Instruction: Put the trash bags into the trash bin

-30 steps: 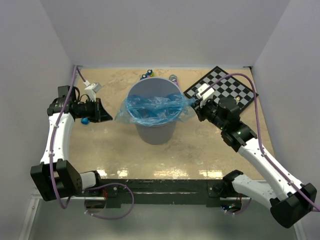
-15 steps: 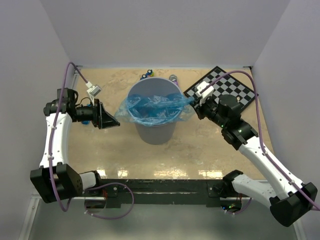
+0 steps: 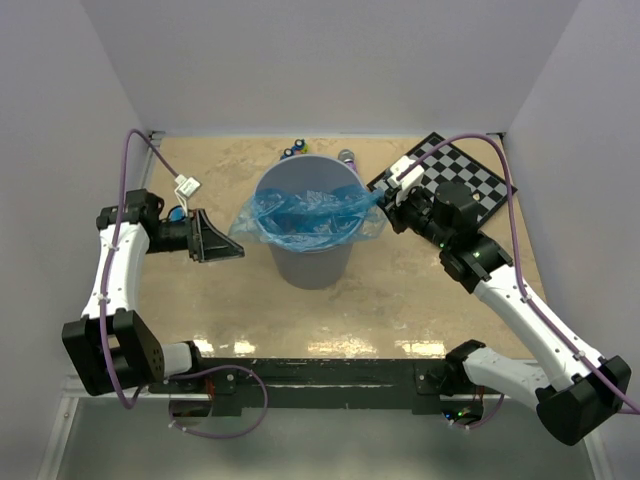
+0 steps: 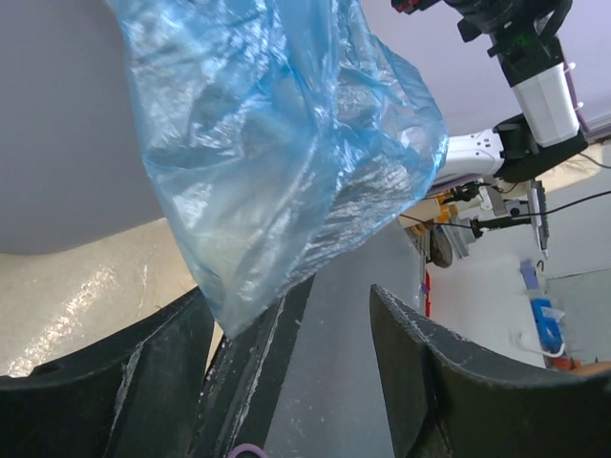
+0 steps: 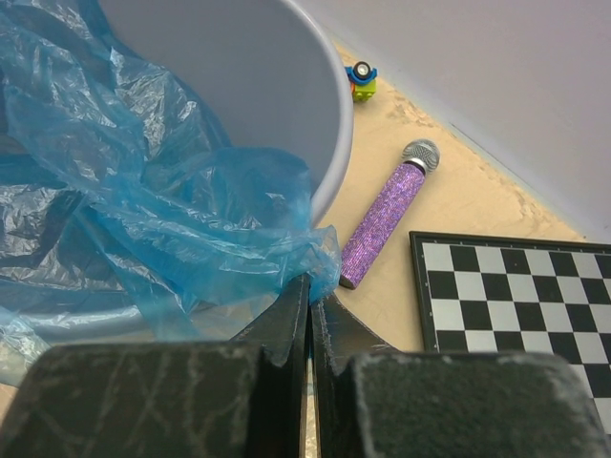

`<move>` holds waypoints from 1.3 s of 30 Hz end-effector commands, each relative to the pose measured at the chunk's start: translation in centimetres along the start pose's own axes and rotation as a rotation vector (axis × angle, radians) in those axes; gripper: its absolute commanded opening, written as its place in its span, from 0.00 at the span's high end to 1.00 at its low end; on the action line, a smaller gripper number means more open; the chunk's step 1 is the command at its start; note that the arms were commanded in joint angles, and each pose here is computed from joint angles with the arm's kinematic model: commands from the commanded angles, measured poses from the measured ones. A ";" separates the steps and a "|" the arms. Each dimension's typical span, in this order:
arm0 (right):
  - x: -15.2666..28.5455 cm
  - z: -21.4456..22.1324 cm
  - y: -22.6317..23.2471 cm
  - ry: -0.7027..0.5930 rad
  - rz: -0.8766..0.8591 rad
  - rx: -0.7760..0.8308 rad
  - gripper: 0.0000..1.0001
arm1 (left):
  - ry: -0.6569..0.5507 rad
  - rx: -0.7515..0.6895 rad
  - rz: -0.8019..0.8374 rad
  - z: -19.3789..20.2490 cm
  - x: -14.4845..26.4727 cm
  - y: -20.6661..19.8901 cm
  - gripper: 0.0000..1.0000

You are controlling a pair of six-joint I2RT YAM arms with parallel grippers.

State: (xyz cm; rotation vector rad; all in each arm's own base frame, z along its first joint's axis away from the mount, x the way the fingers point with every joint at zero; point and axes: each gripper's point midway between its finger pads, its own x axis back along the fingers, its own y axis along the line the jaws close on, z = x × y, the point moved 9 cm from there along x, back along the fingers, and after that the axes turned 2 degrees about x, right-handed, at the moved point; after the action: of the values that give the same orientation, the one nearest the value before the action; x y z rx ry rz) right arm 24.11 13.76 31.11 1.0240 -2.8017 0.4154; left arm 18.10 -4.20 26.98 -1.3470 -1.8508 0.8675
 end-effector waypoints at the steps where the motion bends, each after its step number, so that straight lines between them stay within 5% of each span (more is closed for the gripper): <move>1: 0.2 -2.2 -0.5 -0.085 0.006 0.015 0.99 | -0.129 0.014 0.217 -2.4 -0.1 -1.4 0.30; 11: 0.7 -2.1 -0.5 -0.091 0.022 0.020 0.99 | -0.134 -0.005 0.235 -5.0 0.1 -1.5 0.32; 23: 0.4 -2.0 -0.5 -0.096 0.015 0.019 0.99 | -0.112 0.006 0.243 -5.3 -0.5 -0.9 0.57; 29: 0.6 -2.4 -0.4 -0.107 0.001 0.030 1.00 | -0.092 -0.016 0.242 -5.7 -0.8 -1.2 1.00; 39: 3.8 -2.6 -0.6 -0.046 0.040 0.073 1.00 | 0.100 -0.464 -0.193 -6.2 0.8 -2.4 1.00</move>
State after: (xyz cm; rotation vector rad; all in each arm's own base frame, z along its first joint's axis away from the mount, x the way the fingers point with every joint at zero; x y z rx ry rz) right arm 23.11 13.04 32.17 1.0296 -2.8174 0.4621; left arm 22.44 -3.73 31.14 -1.4259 -1.9674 0.6658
